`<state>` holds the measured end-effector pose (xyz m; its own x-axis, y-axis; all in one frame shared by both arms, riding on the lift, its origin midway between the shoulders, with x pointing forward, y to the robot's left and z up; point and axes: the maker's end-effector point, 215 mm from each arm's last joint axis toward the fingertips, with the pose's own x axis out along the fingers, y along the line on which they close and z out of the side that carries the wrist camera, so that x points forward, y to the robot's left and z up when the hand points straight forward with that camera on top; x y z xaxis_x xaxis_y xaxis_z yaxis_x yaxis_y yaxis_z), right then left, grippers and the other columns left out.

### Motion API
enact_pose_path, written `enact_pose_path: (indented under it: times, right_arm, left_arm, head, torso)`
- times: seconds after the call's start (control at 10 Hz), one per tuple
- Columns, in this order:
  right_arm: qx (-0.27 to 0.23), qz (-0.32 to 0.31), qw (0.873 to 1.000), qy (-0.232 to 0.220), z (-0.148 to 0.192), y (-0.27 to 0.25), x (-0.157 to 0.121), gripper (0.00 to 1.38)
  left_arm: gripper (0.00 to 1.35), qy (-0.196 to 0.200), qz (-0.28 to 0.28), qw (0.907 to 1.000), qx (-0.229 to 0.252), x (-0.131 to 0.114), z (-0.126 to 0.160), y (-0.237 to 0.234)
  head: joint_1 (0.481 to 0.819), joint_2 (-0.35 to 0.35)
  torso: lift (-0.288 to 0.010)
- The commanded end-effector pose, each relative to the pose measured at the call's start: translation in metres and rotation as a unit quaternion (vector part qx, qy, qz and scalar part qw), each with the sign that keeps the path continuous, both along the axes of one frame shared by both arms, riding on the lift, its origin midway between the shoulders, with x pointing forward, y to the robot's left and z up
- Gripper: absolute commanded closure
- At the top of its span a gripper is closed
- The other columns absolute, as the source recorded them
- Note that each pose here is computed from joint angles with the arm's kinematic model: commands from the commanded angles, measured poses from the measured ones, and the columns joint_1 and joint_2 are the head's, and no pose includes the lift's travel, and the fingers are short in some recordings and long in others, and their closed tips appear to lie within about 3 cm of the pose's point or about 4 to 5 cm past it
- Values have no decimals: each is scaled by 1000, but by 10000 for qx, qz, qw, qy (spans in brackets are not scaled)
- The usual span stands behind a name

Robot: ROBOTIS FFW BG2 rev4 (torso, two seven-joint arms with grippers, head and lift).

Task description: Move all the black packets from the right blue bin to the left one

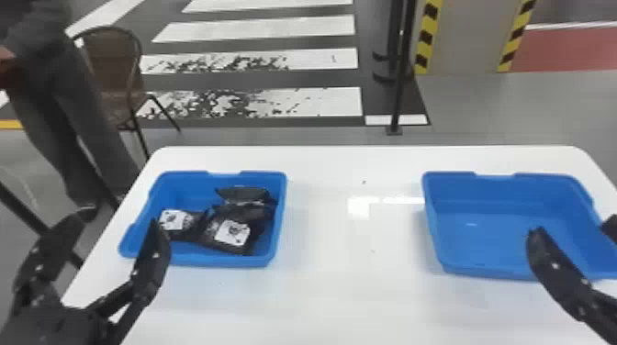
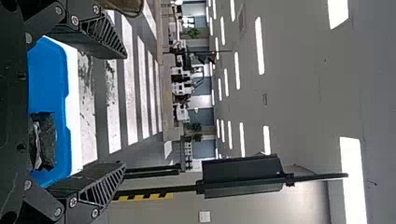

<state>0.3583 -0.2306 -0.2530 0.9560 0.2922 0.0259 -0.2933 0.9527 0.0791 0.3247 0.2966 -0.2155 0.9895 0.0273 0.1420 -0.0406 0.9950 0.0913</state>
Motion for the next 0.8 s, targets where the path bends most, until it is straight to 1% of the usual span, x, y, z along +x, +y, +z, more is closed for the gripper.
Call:
enact_pose_path:
  times: [0.0, 0.7]
  right_arm:
    - [19, -15, 10000, -41, 2, -1, 0, 216]
    - [148, -56, 9998, -151, 4, -4, -1, 217]
  left_arm:
    - [225, -2, 6, 10000, -13, 0, 0, 0]
    - [225, -33, -10, 10000, -75, 1, 1, -2]
  head:
    - [695, 113]
    - [695, 106]
  torso:
    - [-140]
    - [-140]
